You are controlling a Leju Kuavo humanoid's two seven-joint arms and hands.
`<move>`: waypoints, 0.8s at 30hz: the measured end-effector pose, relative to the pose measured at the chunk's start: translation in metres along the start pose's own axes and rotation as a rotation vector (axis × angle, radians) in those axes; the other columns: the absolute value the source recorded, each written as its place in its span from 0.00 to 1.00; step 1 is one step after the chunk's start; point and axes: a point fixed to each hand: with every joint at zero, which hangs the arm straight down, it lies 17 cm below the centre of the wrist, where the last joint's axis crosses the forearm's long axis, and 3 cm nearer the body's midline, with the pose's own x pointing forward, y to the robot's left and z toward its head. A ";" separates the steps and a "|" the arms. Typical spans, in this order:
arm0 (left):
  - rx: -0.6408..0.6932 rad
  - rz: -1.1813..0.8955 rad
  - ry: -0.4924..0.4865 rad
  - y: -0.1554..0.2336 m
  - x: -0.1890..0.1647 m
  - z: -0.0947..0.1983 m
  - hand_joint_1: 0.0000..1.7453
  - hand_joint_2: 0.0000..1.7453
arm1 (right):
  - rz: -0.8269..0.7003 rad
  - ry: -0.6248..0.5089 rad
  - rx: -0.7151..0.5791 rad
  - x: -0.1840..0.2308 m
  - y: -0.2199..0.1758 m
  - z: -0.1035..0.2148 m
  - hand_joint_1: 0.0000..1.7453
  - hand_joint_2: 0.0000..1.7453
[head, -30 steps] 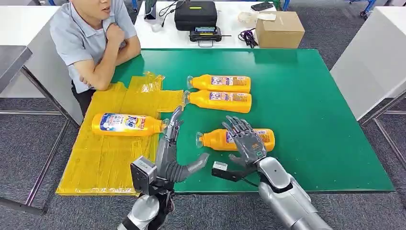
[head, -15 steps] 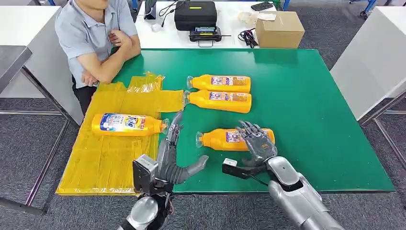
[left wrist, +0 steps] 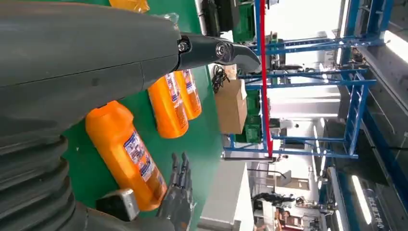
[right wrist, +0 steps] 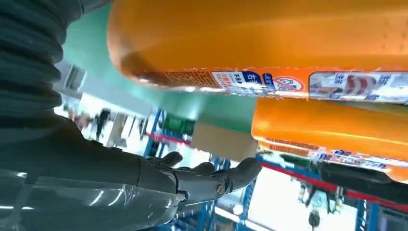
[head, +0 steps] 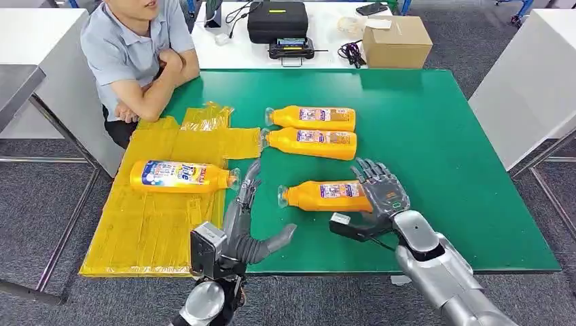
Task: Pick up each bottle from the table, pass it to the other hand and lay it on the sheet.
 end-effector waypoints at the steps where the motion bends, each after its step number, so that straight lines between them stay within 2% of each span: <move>1: -0.003 0.003 0.002 -0.001 0.000 0.000 0.00 1.00 | -0.018 0.006 0.015 -0.003 0.004 0.000 0.00 1.00; 14: -0.024 0.016 0.019 -0.005 -0.003 0.000 0.00 1.00 | -0.140 0.039 0.162 -0.021 0.040 0.006 0.00 1.00; 24: -0.036 0.020 0.024 -0.007 -0.004 0.001 0.00 1.00 | -0.162 0.038 0.188 -0.024 0.045 0.006 0.00 1.00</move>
